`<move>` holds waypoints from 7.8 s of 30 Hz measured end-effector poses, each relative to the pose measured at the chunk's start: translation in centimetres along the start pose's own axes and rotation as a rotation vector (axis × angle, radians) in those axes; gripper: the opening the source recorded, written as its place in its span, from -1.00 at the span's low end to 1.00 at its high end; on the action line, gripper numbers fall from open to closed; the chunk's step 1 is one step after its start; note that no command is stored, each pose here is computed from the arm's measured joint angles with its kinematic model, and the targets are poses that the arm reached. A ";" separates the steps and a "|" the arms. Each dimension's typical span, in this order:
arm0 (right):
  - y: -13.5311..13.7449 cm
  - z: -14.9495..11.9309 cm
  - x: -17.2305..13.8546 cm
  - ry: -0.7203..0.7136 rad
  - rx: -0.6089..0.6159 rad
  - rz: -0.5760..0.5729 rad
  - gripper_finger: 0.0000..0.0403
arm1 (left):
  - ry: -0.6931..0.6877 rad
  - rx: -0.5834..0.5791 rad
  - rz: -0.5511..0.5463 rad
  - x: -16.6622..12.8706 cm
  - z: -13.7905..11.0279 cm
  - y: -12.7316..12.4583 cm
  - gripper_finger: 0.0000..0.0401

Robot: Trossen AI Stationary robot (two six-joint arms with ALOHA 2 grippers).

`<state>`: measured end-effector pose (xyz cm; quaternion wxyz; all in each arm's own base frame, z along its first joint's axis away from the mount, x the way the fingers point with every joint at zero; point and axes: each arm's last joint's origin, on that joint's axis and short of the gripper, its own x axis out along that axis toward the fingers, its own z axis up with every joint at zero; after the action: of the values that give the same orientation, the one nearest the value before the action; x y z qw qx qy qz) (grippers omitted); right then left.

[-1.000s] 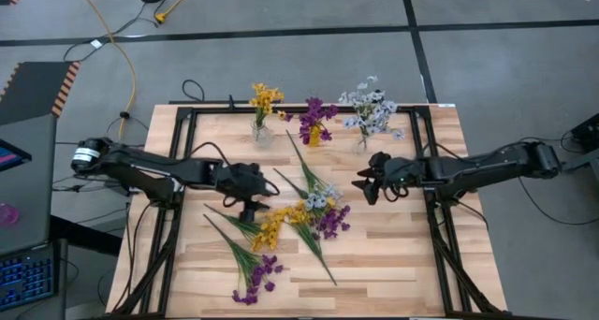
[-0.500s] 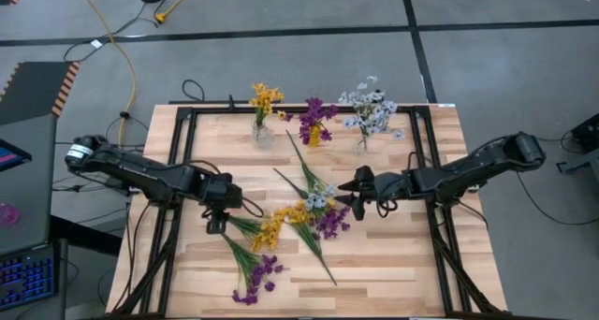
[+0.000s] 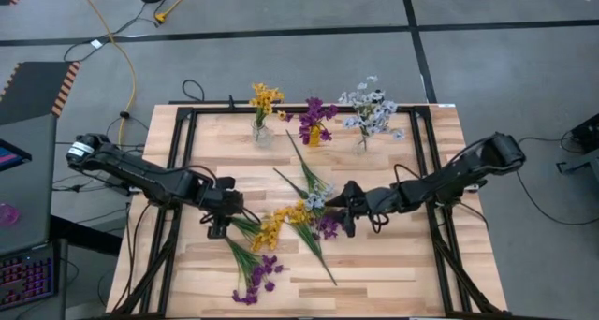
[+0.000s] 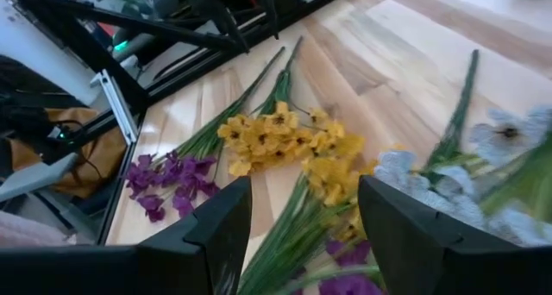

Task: Sort flowers into vase by color
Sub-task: Put the left yellow flowers into the left transparent vase

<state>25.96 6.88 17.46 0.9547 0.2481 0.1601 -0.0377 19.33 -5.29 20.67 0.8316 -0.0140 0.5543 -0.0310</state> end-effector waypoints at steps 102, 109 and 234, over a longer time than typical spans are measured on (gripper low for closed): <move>1.0 0.0 1.7 0.009 -0.005 0.009 0.19 | -0.654 -0.252 0.265 -4.0 -1.4 3.1 -1.00; 1.0 0.0 1.7 0.009 -0.005 0.009 0.19 | -0.943 -0.315 0.389 -6.4 -1.9 3.7 -1.00; -1.8 1.8 2.3 -0.104 -0.059 -0.197 0.19 | -1.084 -0.309 0.595 0.6 -2.9 21.8 -0.79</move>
<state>28.34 4.41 17.36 0.9602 0.2006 0.1352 -0.1393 17.67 16.40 17.74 0.9555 0.0073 0.0332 0.2931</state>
